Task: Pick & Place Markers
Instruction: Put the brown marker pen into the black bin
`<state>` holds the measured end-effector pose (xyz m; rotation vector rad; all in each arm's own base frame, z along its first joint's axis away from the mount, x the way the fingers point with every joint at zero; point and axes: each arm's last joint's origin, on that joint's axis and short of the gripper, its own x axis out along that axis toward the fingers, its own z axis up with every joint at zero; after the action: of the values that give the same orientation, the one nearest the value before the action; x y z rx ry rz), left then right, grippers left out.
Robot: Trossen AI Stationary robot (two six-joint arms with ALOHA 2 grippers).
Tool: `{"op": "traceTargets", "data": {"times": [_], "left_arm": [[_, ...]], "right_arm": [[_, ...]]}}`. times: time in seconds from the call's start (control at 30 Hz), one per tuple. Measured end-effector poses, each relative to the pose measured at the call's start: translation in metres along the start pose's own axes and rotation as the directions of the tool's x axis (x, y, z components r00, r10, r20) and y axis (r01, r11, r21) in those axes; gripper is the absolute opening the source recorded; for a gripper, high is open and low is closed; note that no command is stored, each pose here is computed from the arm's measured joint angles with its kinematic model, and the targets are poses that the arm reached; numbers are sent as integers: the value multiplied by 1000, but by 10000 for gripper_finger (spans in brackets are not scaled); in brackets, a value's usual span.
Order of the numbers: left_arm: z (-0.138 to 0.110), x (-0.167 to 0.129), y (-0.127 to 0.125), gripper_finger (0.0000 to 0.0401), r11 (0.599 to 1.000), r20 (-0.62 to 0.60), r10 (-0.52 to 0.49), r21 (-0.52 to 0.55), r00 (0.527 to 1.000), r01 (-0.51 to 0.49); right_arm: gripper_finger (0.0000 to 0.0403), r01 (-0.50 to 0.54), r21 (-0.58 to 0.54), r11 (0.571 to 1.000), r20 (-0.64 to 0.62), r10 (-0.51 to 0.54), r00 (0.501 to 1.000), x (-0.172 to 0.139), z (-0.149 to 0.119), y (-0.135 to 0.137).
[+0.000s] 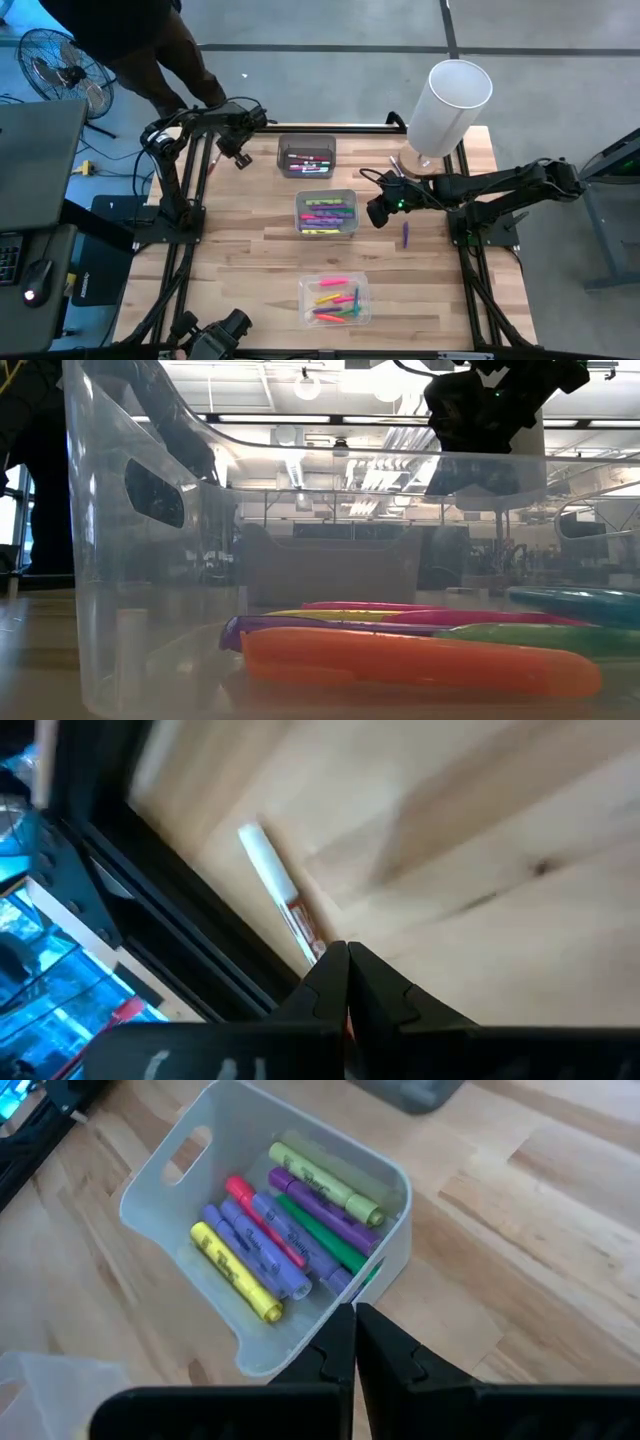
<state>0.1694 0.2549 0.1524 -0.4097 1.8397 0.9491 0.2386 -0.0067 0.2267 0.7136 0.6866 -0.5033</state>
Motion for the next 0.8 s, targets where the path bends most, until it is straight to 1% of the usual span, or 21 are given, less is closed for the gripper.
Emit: {"op": "traceTargets", "data": {"times": [0.13, 0.23, 0.33, 0.5, 0.57, 0.8], "left_arm": [[8, -8, 6, 0, 999, 51, 31, -28, 998, -29], [12, -7, 13, 0, 998, 89, 41, -47, 995, -36], [10, 1, 26, 0, 997, 73, -6, -73, 997, 11], [3, 16, 51, 0, 979, 38, -89, -183, 995, 94], [3, 16, 52, 0, 975, 48, -117, -186, 992, 124], [4, 19, 49, 0, 980, 36, -132, -145, 991, 136]], "right_arm": [[1, 13, -6, 1000, 15, -13, 1000, 0, 0, 0], [2, 14, -4, 1000, 16, -14, 1000, 0, 0, 0], [1, 12, -1, 1000, 17, -12, 1000, 0, 1, 0], [2, 8, 1, 1000, 21, -8, 1000, 0, 1, 0], [1, 8, 2, 1000, 21, -8, 1000, 0, 1, 0], [2, 2, 4, 1000, 23, -2, 1000, 0, 1, 1]]}}
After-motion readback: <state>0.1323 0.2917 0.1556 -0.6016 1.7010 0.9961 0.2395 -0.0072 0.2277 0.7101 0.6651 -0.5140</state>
